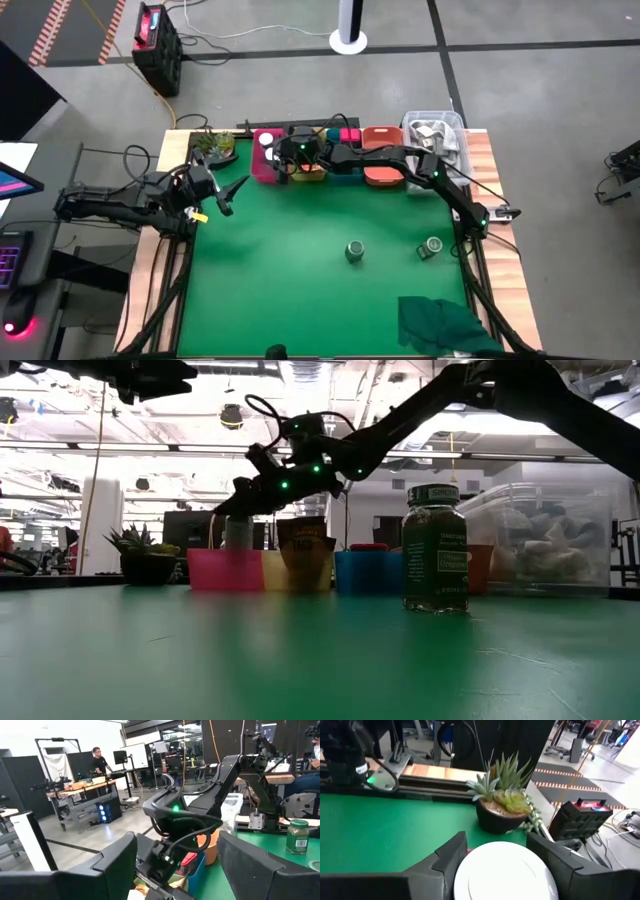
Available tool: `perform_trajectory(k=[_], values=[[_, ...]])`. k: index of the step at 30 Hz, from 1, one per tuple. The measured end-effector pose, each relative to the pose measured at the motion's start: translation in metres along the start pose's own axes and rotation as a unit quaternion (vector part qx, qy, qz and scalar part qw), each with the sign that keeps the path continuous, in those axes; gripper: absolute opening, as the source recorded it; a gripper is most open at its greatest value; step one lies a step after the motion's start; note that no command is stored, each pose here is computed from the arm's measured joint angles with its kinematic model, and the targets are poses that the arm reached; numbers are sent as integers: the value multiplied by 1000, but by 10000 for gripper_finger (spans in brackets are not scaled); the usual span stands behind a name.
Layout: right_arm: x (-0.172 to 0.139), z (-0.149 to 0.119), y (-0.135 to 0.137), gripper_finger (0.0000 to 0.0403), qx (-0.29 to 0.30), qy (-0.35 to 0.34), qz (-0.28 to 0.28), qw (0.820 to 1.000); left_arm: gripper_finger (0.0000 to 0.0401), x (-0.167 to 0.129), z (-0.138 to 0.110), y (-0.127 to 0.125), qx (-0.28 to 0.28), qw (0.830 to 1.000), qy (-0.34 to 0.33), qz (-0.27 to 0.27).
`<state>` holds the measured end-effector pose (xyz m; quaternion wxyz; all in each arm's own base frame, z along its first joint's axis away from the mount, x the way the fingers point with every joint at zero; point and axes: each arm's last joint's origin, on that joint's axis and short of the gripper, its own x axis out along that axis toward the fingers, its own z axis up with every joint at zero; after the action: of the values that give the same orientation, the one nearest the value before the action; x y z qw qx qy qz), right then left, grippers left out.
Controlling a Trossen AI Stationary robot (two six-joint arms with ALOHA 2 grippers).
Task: Sort spices by type
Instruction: Put the white seasoning bottle into the red bin
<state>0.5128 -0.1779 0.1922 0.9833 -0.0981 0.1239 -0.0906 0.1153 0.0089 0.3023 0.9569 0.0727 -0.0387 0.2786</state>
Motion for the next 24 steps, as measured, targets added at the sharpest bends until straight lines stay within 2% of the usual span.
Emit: perform_trajectory(k=[14, 24], values=[[0, -3, 3, 215, 28, 19, -4, 999, 258, 0, 1, 0, -6, 1000, -5, 1], [9, -20, 3, 215, 48, 9, -10, 999, 258, 0, 2, 0, -7, 1000, -8, -4]])
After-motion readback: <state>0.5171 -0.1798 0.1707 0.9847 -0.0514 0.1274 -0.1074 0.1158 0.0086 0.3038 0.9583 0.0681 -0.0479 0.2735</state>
